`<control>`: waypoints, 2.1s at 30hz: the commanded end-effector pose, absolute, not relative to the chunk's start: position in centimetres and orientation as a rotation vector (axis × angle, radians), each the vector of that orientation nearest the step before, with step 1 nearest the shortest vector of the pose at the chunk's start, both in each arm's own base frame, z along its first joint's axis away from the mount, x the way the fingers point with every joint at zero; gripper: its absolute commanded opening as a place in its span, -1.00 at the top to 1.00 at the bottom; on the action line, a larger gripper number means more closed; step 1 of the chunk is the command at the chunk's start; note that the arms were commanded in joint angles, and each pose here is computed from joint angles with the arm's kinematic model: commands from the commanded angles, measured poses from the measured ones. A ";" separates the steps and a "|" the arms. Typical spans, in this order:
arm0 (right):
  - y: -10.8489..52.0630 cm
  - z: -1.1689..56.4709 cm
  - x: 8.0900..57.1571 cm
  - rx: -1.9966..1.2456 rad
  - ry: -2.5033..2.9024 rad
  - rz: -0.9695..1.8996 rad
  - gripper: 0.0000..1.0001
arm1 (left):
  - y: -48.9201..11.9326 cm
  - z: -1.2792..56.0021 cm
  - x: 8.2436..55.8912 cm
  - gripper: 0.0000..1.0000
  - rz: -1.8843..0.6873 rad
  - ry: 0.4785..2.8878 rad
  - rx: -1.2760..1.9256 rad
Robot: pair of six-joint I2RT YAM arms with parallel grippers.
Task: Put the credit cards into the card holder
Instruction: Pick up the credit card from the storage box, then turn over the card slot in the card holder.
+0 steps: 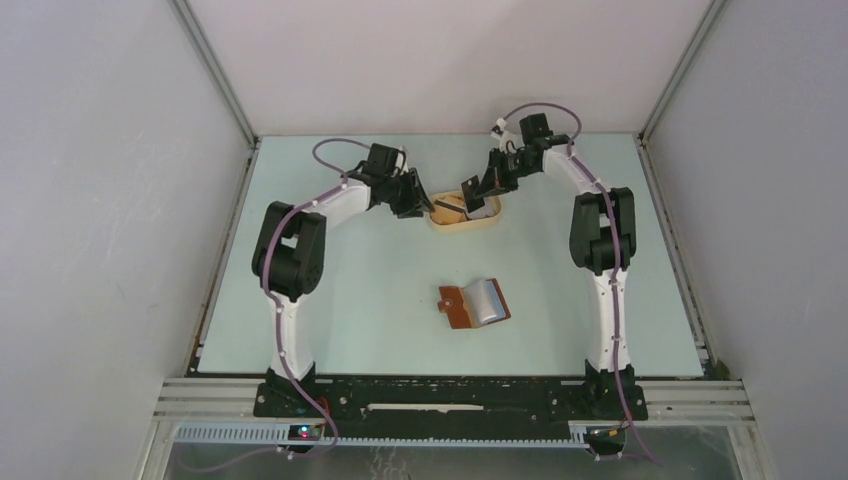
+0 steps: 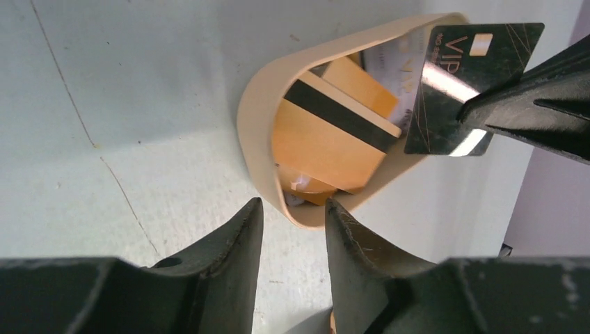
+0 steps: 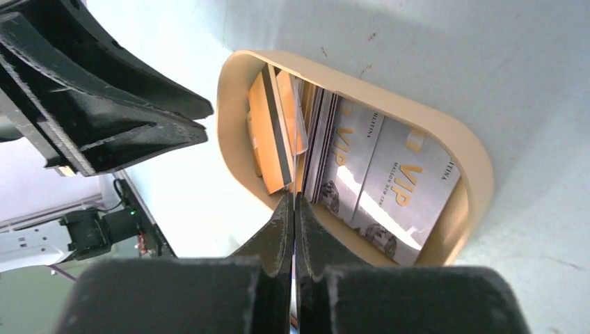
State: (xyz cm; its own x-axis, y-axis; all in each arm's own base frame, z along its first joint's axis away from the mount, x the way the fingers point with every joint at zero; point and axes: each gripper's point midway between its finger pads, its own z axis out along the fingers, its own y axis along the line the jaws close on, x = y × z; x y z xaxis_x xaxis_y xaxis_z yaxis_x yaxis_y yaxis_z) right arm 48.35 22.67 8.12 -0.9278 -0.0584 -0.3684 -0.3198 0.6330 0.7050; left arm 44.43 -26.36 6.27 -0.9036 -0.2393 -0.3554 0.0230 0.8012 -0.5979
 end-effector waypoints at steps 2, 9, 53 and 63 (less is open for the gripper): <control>21.2 14.0 49.5 -0.426 2.409 1.044 1.00 | -25.0 12.9 44.7 0.10 -0.828 2.413 -0.103; 20.3 17.7 46.9 -0.583 2.320 1.037 1.00 | -23.8 17.4 42.1 -0.01 -0.826 2.309 -0.071; 12.7 12.1 28.3 -0.351 2.288 1.233 1.00 | -39.7 8.1 24.4 -0.25 -0.498 2.587 0.211; 12.4 12.4 28.4 -0.351 2.285 1.221 1.00 | -40.1 7.0 24.1 -0.13 -0.376 2.651 0.253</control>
